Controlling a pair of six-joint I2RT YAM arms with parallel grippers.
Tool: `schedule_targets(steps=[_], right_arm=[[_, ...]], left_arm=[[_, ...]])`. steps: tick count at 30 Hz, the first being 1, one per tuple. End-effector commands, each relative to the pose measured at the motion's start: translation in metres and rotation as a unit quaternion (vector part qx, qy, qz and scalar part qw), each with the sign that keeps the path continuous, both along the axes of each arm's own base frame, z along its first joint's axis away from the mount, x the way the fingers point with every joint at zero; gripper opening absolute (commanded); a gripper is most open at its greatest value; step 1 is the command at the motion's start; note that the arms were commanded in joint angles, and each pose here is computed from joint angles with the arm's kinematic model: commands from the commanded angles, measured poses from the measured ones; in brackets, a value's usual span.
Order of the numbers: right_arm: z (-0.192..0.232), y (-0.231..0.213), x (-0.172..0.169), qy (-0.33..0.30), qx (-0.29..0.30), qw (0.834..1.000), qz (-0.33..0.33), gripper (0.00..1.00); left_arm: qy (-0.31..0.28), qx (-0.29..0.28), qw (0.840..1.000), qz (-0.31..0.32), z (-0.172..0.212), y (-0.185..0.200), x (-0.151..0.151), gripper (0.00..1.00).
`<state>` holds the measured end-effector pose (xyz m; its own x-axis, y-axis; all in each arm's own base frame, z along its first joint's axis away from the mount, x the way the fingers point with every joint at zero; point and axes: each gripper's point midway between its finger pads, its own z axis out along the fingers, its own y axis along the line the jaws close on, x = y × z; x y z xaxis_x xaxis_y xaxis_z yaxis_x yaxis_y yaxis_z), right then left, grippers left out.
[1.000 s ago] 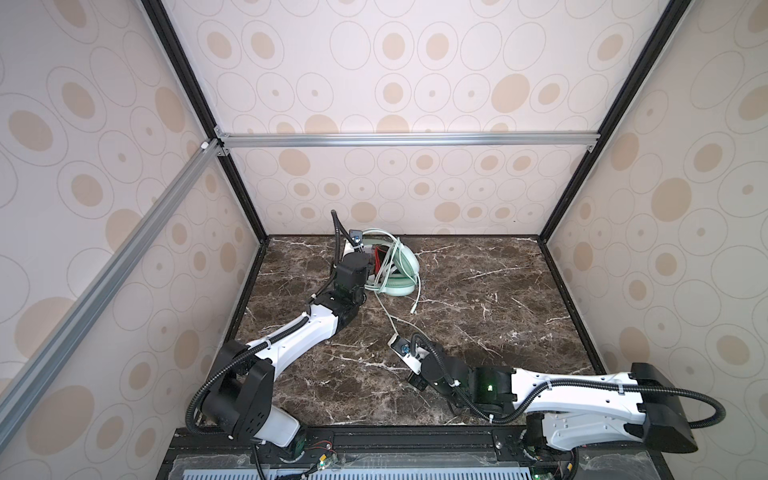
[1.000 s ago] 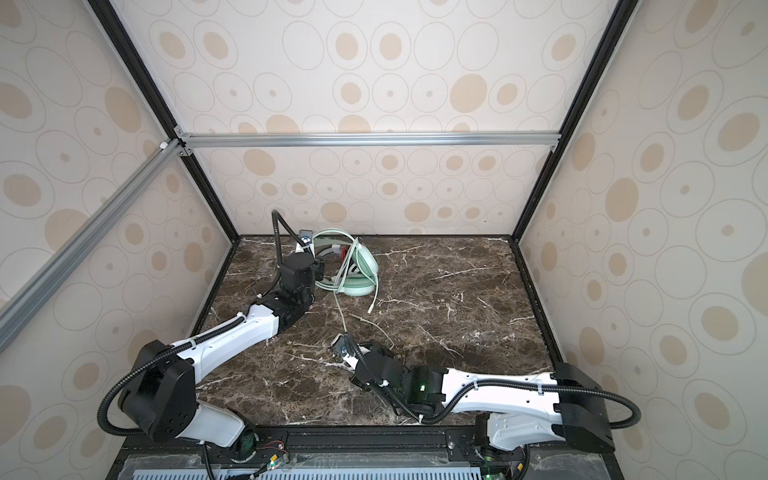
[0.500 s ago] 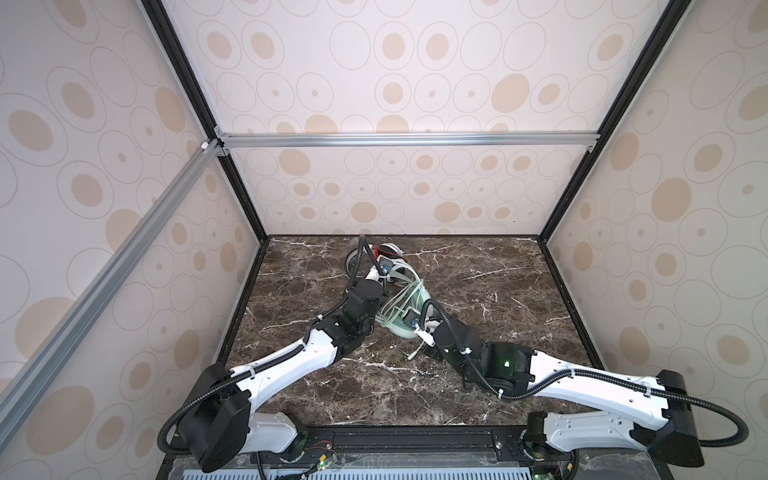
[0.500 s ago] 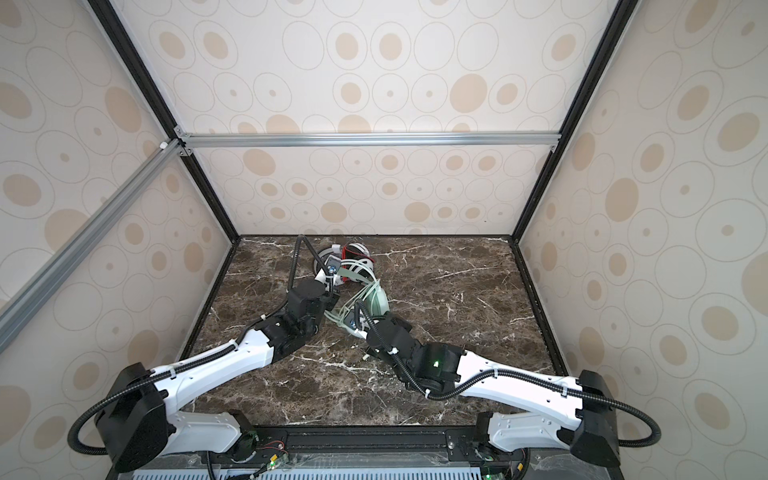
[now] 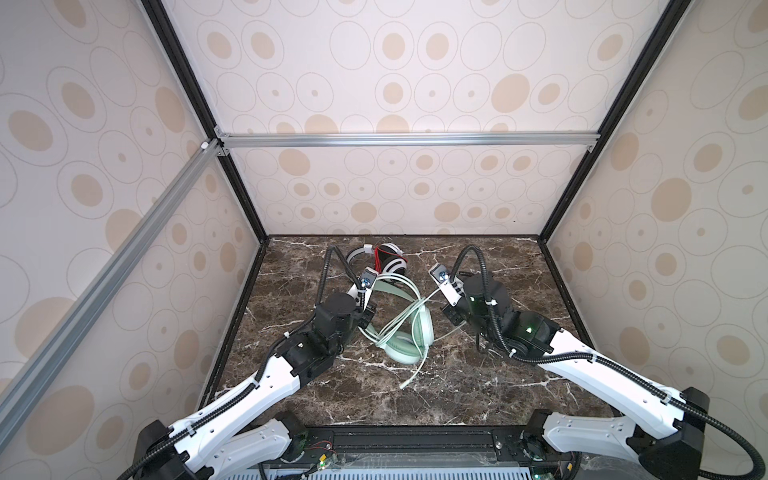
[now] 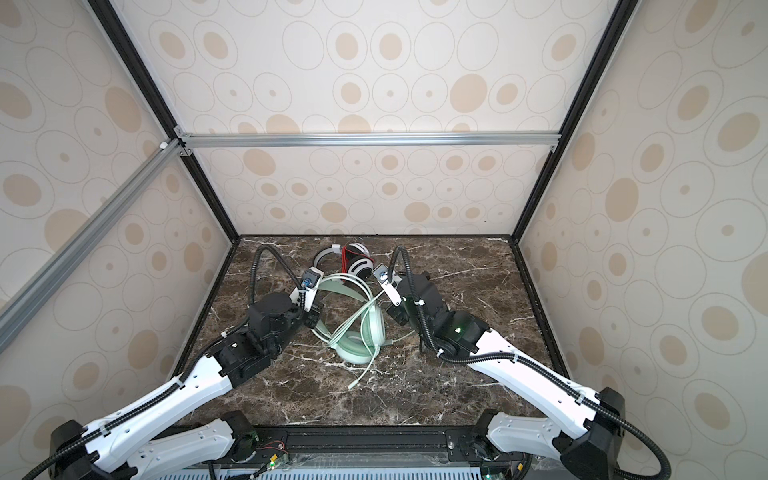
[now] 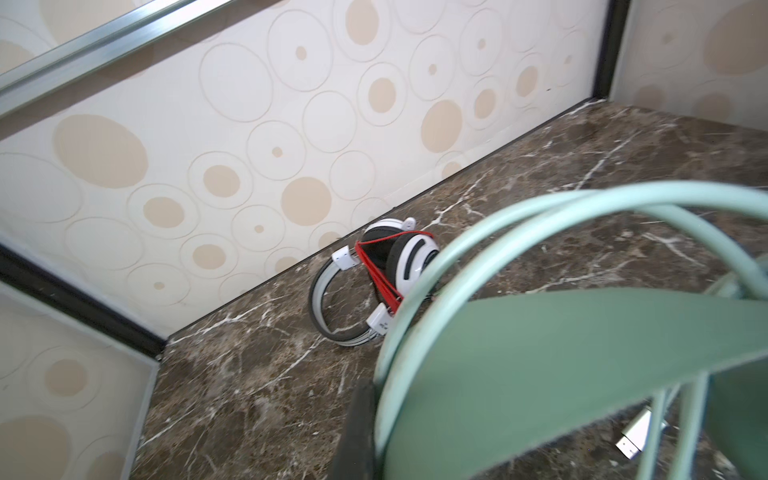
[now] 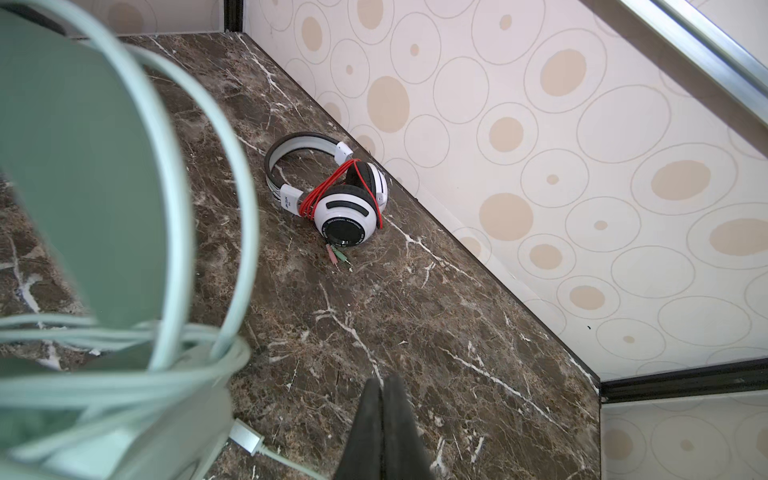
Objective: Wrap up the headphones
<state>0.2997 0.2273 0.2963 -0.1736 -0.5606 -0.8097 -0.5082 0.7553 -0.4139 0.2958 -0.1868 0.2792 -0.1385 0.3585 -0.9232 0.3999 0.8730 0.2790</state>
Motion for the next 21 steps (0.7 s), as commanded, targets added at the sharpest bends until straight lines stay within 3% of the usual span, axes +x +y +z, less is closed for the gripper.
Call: schedule_targets(steps=[1, 10, 21], right_arm=[[0.012, -0.008, 0.009, 0.004, 0.030, 0.999, -0.023, 0.00], [0.003, -0.019, 0.013, 0.025, 0.095, 0.995, -0.037, 0.01], [0.037, -0.009, -0.007, -0.032, 0.249, 0.967, 0.049, 0.09]], left_arm=[[0.030, -0.019, 0.997, -0.069, -0.008, -0.015, -0.022, 0.00], [0.009, -0.100, 0.989, -0.110, 0.034, -0.019, -0.042, 0.00], [-0.053, -0.187, 0.965, -0.177, 0.137, -0.028, -0.065, 0.00]])
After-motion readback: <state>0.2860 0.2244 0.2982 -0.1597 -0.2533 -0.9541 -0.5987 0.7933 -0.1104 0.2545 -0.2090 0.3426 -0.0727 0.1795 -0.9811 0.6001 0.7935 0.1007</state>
